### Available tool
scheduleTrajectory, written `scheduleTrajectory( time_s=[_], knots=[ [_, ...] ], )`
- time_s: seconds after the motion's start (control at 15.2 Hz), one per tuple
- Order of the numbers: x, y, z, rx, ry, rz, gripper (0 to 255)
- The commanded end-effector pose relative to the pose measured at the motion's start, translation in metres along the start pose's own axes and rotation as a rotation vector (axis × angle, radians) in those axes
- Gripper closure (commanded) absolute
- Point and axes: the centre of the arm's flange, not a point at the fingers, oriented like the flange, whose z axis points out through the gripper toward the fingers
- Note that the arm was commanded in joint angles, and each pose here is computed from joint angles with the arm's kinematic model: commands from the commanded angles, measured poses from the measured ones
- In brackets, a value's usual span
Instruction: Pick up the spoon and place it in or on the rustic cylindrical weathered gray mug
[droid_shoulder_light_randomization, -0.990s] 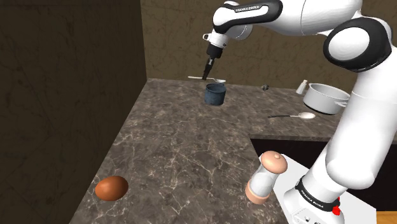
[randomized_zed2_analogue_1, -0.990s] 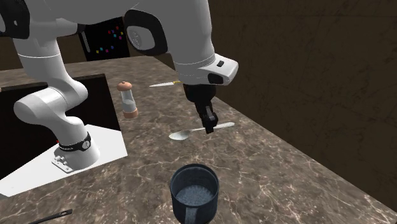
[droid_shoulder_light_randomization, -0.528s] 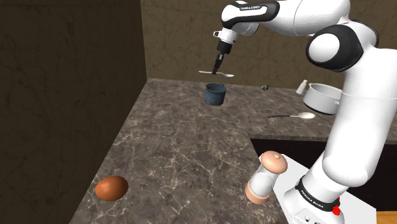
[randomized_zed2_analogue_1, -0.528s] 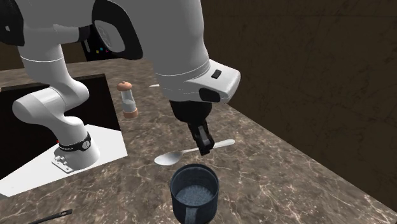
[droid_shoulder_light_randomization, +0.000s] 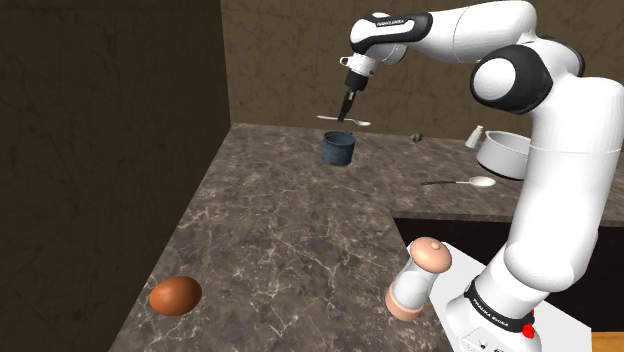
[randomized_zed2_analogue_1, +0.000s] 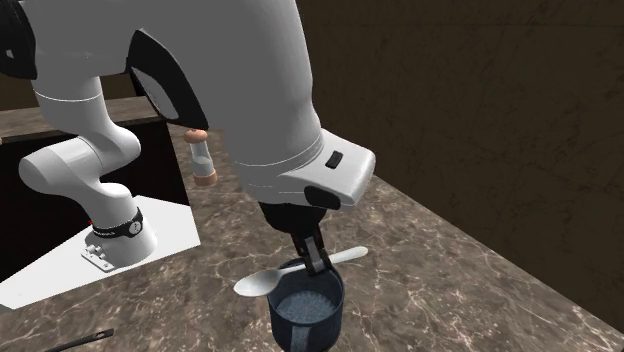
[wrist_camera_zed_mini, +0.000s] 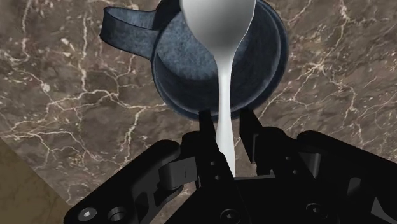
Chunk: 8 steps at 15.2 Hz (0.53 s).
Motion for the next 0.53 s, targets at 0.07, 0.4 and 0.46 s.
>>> scheduleTrajectory(
  time_s=[0.07, 0.4, 0.46],
  knots=[
    [-0.004, 0.001, 0.016, 0.0, 0.0, 0.0, 255],
    [-0.01, 0.004, 0.042, 0.0, 0.0, 0.0, 255],
    [-0.011, 0.005, 0.047, 0.0, 0.0, 0.0, 255]
  ],
)
